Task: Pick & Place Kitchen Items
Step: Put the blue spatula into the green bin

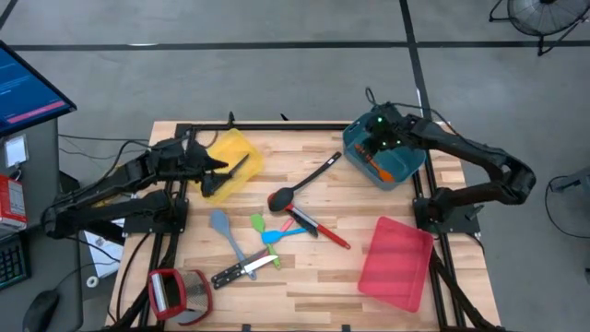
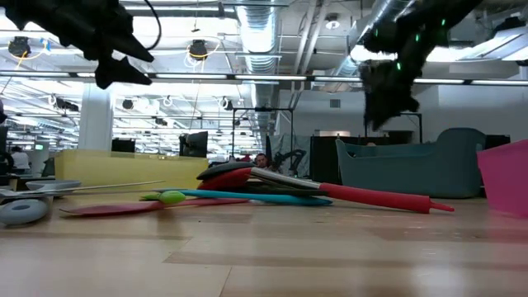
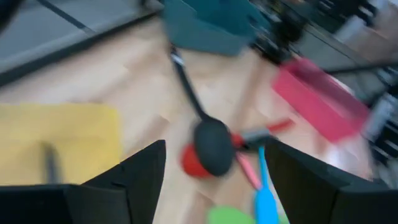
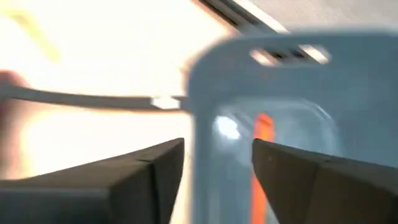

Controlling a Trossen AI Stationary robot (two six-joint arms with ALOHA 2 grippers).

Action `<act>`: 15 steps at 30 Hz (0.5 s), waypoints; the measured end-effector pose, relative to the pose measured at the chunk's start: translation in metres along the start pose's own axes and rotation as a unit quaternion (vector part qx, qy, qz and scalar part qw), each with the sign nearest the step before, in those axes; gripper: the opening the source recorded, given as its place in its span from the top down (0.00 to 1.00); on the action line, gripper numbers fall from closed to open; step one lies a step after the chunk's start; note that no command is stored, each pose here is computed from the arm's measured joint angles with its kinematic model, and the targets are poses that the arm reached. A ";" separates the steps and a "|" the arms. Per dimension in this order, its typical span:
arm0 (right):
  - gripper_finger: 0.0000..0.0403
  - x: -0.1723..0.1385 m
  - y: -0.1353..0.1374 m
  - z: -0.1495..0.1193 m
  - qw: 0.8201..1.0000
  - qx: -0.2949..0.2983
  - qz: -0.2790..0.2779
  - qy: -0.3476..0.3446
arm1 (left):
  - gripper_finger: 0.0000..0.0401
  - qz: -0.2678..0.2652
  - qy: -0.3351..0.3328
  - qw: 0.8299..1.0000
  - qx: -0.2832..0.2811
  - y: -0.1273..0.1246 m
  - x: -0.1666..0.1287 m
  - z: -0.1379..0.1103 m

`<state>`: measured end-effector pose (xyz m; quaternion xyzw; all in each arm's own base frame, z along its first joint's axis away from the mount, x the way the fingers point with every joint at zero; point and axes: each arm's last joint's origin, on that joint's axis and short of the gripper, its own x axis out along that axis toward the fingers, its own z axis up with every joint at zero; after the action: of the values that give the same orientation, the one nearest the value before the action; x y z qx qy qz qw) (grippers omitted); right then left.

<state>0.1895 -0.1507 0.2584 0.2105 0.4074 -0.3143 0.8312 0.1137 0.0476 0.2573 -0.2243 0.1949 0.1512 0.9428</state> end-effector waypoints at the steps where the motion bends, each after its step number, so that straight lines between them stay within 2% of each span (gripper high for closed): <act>1: 0.50 -0.007 0.008 0.003 1.000 -0.007 0.016 -0.013 | 0.35 -0.013 0.011 1.000 0.001 -0.002 0.002 -0.001; 4: 0.44 -0.020 0.038 0.008 0.996 -0.052 0.063 -0.045 | 0.33 -0.031 0.036 0.999 0.007 -0.005 0.009 -0.003; 8: 0.42 -0.022 0.087 0.004 0.981 -0.125 0.130 -0.065 | 0.33 -0.031 0.054 0.998 0.017 -0.006 0.015 -0.005; 15: 0.44 0.003 0.166 -0.019 0.950 -0.223 0.208 -0.067 | 0.35 -0.025 0.055 0.998 0.034 -0.006 0.018 -0.005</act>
<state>0.2957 -0.0217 0.2604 0.0783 0.3577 -0.0485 0.9293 0.1299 0.0438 0.2478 -0.2048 0.2456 0.1081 0.9413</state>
